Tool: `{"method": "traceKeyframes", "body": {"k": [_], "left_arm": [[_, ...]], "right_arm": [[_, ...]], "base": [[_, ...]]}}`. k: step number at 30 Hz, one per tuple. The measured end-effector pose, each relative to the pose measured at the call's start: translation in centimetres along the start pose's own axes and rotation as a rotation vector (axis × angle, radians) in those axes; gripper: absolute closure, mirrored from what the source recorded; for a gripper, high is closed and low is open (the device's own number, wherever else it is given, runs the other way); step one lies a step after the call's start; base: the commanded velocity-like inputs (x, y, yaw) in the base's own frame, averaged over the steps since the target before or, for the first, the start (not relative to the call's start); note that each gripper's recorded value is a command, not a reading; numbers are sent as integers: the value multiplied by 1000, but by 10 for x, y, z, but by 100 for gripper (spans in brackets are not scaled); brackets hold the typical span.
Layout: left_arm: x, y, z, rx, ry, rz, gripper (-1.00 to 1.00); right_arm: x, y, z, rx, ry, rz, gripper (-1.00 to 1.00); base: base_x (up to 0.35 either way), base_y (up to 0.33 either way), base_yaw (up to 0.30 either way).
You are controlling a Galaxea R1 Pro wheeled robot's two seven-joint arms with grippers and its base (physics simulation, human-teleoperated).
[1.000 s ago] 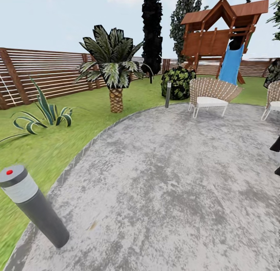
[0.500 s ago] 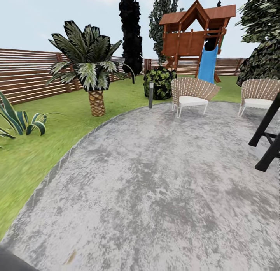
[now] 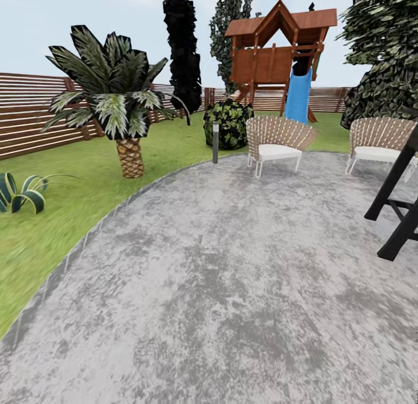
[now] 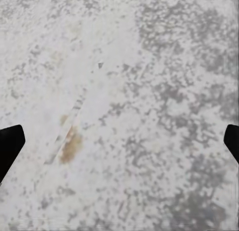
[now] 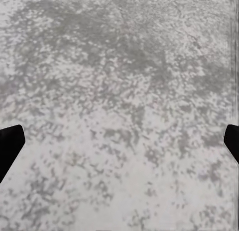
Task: In the garden, pick up the pesticide atomizer on the floor and spray pesticide onto both trees until each tree trunk is fully covered.
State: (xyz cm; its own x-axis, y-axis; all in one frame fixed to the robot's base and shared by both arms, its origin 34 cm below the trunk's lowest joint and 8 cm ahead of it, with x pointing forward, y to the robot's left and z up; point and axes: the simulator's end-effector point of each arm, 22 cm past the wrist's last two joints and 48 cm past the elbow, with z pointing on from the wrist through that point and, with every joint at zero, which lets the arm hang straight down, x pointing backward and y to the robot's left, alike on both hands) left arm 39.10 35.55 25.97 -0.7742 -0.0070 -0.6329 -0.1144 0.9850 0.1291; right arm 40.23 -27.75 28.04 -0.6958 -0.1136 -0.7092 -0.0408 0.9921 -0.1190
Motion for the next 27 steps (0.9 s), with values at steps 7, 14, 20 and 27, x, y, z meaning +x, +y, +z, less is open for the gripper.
{"method": "traceKeyframes", "body": {"k": [7,14,20,27], "left_arm": [[0,0,0,0,0,0,-100],[1,0,0,0,1,0,-100],[1,0,0,0,1,0,-100],[1,0,0,-1,1,0,-100]], "right_arm": [[0,0,0,0,1,0,-100],[0,0,0,0,1,0,-100],[1,0,0,0,2,0,-100],[1,0,0,0,2,0,-100]], "base": [[339,34,-262],[339,69,-264],[326,122,-264],[299,205,-264]]}}
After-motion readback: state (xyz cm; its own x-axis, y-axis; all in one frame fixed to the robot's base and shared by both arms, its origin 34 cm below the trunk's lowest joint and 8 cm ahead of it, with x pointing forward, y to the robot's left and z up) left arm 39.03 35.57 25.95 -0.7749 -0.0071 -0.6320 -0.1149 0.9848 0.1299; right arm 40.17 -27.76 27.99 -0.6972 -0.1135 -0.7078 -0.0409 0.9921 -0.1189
